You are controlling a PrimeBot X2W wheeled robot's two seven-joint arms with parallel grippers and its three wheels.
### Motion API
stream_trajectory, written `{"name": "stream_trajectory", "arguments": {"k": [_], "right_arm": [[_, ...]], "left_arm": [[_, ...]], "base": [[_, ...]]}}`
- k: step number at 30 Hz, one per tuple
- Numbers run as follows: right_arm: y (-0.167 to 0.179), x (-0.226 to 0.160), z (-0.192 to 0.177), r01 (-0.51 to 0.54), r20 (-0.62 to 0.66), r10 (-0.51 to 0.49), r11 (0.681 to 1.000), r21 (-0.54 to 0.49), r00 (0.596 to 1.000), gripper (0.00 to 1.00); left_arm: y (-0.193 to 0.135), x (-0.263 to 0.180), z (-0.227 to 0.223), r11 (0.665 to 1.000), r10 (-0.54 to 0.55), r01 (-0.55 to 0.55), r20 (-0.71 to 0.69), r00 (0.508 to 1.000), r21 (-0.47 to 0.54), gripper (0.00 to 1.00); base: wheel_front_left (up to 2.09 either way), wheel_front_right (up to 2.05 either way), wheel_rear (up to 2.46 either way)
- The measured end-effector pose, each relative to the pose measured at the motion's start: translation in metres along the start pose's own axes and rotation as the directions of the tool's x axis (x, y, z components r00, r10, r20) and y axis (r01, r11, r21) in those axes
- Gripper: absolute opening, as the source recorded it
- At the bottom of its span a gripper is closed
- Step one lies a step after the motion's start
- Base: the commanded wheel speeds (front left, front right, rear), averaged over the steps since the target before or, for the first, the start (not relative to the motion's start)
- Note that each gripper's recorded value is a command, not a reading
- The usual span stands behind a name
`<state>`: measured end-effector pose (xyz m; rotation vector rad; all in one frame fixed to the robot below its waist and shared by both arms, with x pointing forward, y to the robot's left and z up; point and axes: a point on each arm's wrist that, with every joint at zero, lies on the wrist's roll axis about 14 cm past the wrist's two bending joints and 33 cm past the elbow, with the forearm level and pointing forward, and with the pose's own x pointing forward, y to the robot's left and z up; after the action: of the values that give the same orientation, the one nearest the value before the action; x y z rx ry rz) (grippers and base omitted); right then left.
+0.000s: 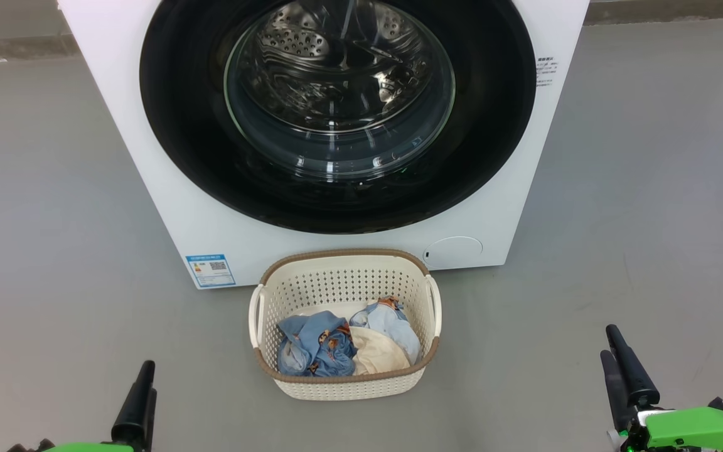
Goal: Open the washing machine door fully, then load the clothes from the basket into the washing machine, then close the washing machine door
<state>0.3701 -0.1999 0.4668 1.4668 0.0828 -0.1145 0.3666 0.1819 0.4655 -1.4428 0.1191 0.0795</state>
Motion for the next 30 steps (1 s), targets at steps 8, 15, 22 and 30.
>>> {"name": "stream_trajectory", "arguments": {"k": [8,15,22,30], "right_arm": [[0.014,0.008,0.0,-0.035,0.002,0.035,0.995,-0.094,0.999,1.0],[0.014,0.009,-0.002,-0.037,-0.001,0.037,0.983,-0.18,0.999,1.0],[0.019,0.011,-0.001,-0.049,-0.001,0.05,0.964,-0.26,0.999,1.0],[0.026,0.015,-0.006,-0.076,-0.02,0.074,0.927,-0.368,0.997,1.0]], "left_arm": [[-0.003,0.001,-0.001,0.995,-0.007,0.006,0.003,1.0,0.102,1.0],[-0.006,0.002,-0.002,0.983,-0.017,0.016,0.003,1.0,0.182,1.0],[-0.011,0.005,-0.002,0.968,-0.033,0.031,0.005,0.999,0.25,1.0],[-0.014,0.004,0.0,0.94,-0.044,0.037,0.014,0.999,0.341,1.0]], "base": [[0.0,0.0,0.0],[0.0,0.0,0.0],[0.0,0.0,0.0],[0.0,0.0,0.0]]}}
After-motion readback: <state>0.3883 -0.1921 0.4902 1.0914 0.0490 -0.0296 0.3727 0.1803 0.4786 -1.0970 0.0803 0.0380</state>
